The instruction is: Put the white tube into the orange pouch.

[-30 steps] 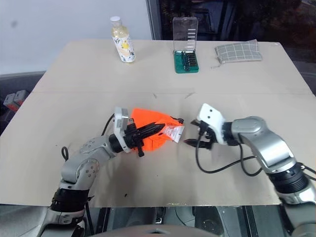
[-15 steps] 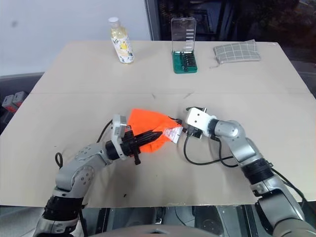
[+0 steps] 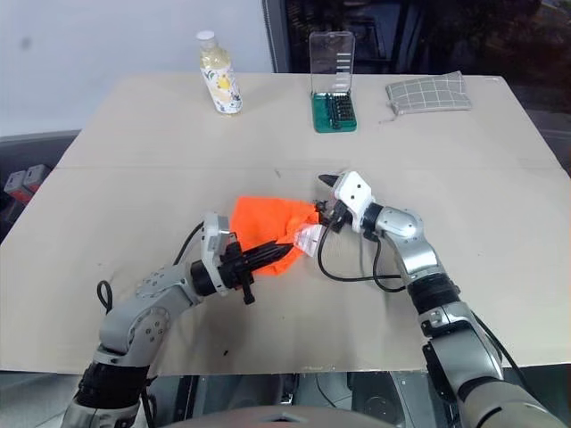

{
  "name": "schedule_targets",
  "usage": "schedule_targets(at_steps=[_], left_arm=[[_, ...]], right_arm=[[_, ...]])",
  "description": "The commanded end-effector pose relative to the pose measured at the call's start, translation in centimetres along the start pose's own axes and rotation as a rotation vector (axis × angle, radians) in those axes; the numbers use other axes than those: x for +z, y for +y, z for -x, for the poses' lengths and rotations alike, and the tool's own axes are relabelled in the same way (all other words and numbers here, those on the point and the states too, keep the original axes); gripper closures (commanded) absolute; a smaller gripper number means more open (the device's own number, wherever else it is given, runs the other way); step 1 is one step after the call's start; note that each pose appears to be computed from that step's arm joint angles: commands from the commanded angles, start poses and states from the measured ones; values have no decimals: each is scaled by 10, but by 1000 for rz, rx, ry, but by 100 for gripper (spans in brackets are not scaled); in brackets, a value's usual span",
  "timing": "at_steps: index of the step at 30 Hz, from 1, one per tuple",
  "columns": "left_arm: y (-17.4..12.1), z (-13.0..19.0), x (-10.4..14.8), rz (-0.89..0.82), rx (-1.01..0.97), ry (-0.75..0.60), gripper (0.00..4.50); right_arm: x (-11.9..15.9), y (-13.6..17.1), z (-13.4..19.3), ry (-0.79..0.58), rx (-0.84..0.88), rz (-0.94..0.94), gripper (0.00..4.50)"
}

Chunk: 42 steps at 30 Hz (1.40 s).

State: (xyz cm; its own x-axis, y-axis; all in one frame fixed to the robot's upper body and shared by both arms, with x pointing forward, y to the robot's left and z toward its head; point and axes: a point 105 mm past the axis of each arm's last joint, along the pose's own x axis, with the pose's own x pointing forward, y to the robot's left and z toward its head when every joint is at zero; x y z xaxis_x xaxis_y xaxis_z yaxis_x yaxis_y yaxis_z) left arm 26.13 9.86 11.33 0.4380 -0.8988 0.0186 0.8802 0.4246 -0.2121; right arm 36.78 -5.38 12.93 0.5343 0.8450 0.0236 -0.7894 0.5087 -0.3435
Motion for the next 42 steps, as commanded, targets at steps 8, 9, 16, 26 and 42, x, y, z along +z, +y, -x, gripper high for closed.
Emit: schedule_targets(at_steps=[8,9,16,26,42], left_arm=[[-3,-2,6,-33,-5,-25,450],[-3,-2,6,-33,-5,-25,450],[-2,-2,8,-38,-8,-23,450],[7,-9,16,-88,56,-23,450],[9,-29,120,16,86,-430,217]], right_arm=[[-2,-9,9,4,-51,10,374],[-2,-10,10,4,-53,12,426],[-5,-11,15,13,-70,15,444],[27,-46,20,-31,-236,16,444],[186,-91,26,-180,-402,309,450]])
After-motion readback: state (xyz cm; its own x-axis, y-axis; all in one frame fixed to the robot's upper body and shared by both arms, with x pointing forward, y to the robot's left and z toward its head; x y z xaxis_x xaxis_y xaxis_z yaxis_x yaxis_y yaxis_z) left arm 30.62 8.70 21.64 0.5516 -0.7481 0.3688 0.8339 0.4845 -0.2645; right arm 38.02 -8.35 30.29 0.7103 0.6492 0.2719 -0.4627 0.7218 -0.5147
